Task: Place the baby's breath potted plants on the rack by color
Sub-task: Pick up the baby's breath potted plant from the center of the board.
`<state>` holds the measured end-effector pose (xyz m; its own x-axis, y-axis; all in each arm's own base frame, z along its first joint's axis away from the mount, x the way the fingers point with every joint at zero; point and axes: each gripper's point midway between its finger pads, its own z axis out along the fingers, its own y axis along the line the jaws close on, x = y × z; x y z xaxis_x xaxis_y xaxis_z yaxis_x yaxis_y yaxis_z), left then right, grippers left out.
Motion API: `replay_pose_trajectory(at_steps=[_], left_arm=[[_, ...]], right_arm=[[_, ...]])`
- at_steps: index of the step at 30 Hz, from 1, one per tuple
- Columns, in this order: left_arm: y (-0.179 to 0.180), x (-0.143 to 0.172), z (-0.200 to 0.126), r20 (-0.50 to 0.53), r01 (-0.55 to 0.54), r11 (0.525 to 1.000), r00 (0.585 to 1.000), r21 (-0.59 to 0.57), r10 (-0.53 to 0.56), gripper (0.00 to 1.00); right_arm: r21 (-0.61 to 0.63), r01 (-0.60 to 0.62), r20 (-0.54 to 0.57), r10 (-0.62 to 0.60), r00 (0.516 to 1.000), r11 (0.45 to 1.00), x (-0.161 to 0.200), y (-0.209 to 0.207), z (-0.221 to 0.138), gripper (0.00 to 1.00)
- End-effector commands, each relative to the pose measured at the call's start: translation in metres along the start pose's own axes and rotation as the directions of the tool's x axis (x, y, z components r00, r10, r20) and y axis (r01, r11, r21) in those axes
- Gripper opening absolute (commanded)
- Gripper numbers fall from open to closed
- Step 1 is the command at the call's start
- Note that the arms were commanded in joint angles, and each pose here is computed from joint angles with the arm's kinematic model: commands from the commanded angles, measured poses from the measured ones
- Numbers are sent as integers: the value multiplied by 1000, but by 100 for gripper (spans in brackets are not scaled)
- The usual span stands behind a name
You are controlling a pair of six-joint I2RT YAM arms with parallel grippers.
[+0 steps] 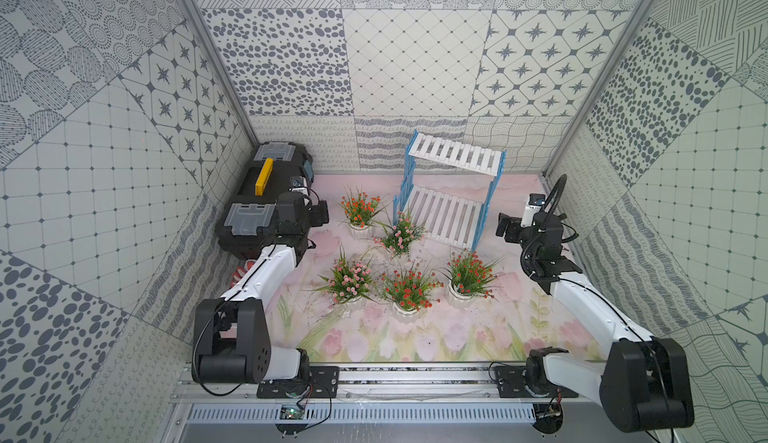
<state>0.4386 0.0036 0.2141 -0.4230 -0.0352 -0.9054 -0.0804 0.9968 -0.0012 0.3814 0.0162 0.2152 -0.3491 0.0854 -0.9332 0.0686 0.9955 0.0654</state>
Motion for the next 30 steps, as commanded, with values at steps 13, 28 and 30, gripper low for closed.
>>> replay_pose_trajectory(at_steps=[13, 28, 30], left_arm=[[-47, 42, -53, -376, 211, 963, 917, 169, -135, 92], [-75, 54, -56, -427, 243, 958, 890, 151, -159, 90], [-76, 56, -57, -423, 243, 959, 892, 145, -162, 90]], right_arm=[[-584, 78, -47, -129, 991, 808, -33, 173, -117, 98], [-354, 6, -246, -99, 964, 935, -13, 145, -176, 98], [-339, -44, -272, -53, 961, 940, -6, 139, -183, 98]])
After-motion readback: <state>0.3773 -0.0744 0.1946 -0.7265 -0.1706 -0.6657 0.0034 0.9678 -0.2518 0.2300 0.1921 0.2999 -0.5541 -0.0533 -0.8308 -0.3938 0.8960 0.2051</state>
